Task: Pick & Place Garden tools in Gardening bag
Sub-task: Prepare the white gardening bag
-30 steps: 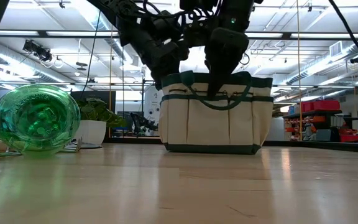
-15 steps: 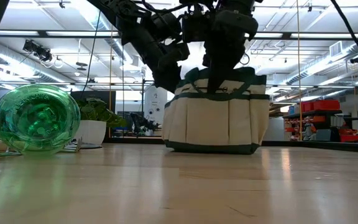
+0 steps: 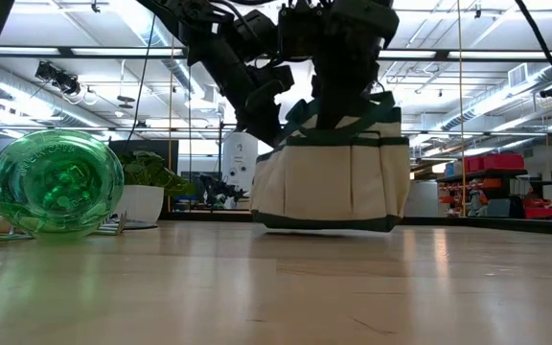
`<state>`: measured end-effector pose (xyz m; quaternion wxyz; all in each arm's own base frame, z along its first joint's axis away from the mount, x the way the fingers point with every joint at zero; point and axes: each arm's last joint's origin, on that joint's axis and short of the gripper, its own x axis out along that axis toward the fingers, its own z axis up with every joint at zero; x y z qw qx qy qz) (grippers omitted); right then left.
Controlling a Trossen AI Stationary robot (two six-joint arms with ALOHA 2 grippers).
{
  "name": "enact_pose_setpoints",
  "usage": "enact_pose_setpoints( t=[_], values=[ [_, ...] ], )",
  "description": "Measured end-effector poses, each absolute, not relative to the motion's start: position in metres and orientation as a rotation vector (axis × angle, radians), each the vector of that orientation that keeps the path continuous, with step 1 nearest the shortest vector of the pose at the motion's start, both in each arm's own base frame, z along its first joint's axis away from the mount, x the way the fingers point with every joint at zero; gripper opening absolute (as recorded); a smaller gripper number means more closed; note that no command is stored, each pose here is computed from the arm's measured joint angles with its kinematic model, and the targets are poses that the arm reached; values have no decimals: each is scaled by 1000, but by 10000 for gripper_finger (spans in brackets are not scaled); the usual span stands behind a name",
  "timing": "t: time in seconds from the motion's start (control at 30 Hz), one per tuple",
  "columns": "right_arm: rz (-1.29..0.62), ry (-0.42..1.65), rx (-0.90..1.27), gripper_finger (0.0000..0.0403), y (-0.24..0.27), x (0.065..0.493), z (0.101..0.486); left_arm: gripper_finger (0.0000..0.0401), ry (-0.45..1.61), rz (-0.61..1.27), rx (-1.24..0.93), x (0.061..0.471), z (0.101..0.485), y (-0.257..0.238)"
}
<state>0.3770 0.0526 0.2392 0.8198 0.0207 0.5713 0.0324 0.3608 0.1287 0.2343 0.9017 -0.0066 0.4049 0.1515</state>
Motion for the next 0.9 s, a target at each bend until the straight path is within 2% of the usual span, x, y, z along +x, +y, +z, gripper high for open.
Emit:
enact_pose_setpoints(
  t=[0.4,0.57,0.77,0.9],
  values=[
    [114,1167,72,0,66,380,241,33,859,386,63,360,234,131],
    [92,1193,69,0,66,377,241,31,835,272,-10,361,234,128],
    [78,1210,92,1,61,377,240,34,851,286,-2,362,233,123],
    [78,1210,91,17,61,377,240,35,865,245,-28,361,232,121]
  ],
)
